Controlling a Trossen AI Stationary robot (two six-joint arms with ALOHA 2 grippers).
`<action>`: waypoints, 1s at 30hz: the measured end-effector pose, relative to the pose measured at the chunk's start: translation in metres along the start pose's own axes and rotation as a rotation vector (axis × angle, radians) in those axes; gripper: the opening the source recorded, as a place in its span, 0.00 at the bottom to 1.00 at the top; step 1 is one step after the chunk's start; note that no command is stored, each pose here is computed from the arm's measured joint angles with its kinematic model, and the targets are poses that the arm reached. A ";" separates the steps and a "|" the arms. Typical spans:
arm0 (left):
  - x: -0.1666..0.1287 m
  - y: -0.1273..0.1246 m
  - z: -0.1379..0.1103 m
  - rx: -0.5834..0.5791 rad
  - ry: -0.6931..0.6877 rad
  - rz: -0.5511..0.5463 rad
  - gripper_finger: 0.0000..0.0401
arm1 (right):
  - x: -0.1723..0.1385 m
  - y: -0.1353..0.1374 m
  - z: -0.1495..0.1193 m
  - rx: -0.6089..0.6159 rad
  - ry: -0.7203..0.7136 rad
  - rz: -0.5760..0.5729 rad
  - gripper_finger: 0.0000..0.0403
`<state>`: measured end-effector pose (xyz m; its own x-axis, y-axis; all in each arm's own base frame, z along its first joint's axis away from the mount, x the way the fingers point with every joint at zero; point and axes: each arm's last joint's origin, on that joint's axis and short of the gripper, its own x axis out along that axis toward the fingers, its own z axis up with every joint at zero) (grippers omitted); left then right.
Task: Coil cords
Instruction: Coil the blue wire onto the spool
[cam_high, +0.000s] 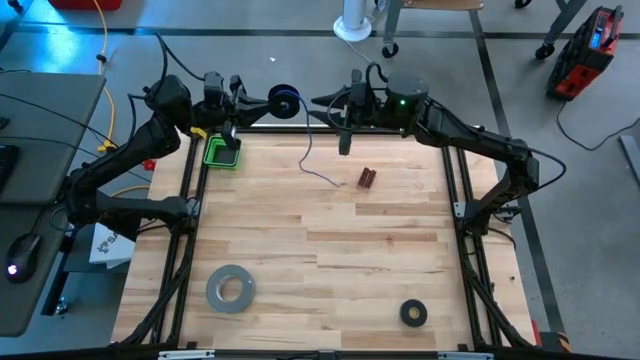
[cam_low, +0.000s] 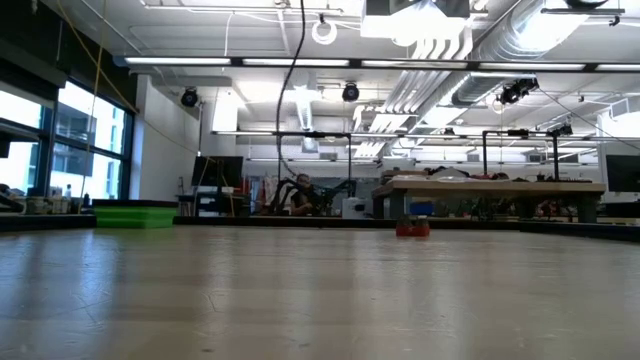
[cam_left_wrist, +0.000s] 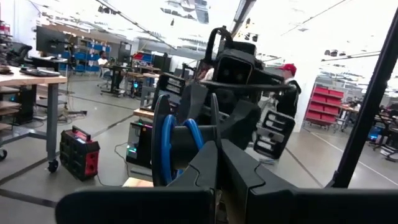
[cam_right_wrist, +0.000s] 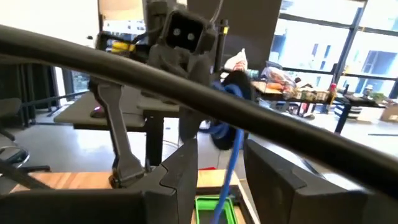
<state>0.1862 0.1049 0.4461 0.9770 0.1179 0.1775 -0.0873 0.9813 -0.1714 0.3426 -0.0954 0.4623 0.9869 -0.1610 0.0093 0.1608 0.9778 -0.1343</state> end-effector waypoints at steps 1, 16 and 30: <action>0.000 0.000 0.000 0.000 0.000 0.000 0.00 | 0.000 0.000 0.002 0.001 -0.013 -0.003 0.31; 0.006 -0.002 -0.004 -0.007 0.025 -0.062 0.00 | 0.012 0.010 0.002 0.167 -0.089 0.119 0.31; 0.007 -0.003 -0.005 0.037 0.023 -0.068 0.00 | 0.015 0.018 0.003 0.144 -0.119 0.136 0.23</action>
<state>0.1939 0.1022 0.4433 0.9851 0.0473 0.1656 -0.0269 0.9920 -0.1235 0.3607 -0.0794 0.4634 0.9928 -0.0178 0.1187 0.0179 0.9998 0.0002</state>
